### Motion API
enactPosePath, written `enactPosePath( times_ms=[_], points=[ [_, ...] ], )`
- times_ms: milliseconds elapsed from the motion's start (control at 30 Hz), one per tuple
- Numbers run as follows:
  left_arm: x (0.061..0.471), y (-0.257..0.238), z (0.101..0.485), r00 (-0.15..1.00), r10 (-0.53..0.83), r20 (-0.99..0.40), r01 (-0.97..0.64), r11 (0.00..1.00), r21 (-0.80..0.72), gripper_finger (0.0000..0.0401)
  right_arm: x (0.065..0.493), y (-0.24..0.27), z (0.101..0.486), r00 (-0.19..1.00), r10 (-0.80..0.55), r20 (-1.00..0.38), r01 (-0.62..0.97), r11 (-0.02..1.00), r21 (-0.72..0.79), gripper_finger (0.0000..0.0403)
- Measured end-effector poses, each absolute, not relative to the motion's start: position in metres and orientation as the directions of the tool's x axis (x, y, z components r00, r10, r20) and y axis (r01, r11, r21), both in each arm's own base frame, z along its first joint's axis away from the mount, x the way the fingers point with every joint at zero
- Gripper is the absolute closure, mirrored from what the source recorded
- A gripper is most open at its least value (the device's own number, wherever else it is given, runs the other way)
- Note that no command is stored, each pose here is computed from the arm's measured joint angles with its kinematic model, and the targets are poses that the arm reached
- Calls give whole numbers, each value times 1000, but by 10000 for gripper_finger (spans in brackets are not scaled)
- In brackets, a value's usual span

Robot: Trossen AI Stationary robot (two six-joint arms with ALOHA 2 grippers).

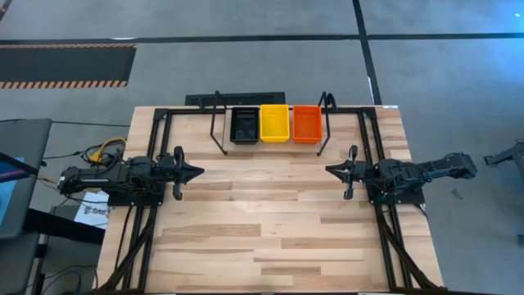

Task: Stack baskets on shelf by color
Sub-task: Return to Home Position

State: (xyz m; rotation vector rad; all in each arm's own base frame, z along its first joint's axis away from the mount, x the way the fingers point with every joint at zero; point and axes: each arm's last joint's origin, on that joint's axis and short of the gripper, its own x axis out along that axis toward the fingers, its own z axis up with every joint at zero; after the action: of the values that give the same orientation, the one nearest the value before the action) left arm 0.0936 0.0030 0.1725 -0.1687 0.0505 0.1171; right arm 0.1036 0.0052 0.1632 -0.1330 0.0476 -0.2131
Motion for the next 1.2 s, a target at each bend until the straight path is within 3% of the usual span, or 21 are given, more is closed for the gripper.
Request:
enactPosePath(
  times_ms=[900,1200],
  points=[
    [94,3,173,992,111,-59,-120,979,-164,401,104,5,163,976,-214,-34,208,969,-135,356],
    [94,-3,172,997,42,-60,-52,985,-164,401,104,5,163,976,-214,-34,208,969,-135,356]
  ],
)
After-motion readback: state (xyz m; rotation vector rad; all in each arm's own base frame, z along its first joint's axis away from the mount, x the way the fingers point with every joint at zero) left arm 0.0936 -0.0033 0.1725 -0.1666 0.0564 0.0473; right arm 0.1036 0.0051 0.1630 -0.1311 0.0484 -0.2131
